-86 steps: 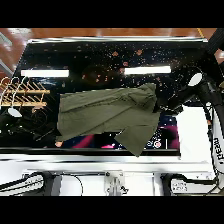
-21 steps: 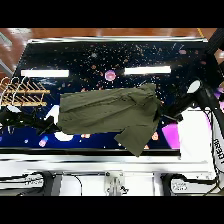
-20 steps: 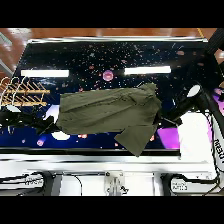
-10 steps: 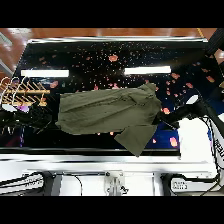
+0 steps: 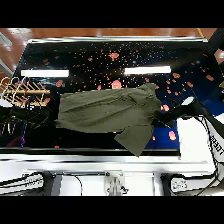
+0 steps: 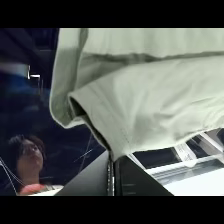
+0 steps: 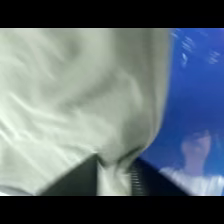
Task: Fold the shirts.
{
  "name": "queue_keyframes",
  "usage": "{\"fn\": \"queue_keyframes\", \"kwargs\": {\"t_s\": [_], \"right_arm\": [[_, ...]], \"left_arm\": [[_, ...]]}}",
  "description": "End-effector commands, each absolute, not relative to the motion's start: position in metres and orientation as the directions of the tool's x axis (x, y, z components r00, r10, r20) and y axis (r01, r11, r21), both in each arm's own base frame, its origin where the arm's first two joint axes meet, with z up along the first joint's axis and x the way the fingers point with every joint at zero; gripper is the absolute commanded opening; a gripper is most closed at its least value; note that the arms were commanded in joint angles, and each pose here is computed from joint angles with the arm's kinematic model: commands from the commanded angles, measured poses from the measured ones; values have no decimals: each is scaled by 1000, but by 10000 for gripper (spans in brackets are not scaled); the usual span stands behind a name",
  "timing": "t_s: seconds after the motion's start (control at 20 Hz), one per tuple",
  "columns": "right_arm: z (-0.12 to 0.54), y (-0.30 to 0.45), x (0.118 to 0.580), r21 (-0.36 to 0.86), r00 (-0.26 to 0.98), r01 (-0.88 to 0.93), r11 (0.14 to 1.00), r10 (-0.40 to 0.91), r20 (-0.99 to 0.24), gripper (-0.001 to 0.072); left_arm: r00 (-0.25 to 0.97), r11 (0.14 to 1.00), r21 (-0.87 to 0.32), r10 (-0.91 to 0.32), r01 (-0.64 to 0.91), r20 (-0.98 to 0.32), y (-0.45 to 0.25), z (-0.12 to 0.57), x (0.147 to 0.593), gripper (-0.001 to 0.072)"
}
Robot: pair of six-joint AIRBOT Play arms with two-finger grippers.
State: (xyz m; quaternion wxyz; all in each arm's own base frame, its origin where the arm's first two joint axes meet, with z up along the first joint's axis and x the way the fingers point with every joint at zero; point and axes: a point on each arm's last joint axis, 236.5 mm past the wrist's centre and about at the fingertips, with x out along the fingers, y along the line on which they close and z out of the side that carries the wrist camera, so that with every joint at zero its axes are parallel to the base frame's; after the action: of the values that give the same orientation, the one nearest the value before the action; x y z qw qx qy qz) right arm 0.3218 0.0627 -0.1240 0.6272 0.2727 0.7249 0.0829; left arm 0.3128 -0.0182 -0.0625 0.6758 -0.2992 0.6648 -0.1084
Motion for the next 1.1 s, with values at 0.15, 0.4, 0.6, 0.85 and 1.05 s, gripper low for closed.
{"fn": "queue_keyframes", "kwargs": {"t_s": [0.15, 0.4, 0.6, 0.85, 1.05], "right_arm": [[-34, 82, 359, 517, 57, -47, 854, 520, -853, 76], [269, 84, 400, 286, 696, -377, 881, 473, -540, 75], [512, 56, 292, 11, 962, -268, 963, 267, 60, 75], [561, 50, 174, -71, 954, -173, 982, 185, 236, 75], [530, 31, 154, -117, 988, -78, 990, 92, 121, 75]], "left_arm": [[257, 854, -518, -490, -54, -833, -5, 2, 358, 31], [721, 883, -286, -470, 373, -509, -46, 261, 412, 32], [935, 935, -6, -354, 354, 8, -52, 491, 341, 32], [922, 967, 46, -252, 250, 295, -58, 584, 225, 32], [985, 992, 85, -105, 93, 140, -34, 546, 199, 33]]}}
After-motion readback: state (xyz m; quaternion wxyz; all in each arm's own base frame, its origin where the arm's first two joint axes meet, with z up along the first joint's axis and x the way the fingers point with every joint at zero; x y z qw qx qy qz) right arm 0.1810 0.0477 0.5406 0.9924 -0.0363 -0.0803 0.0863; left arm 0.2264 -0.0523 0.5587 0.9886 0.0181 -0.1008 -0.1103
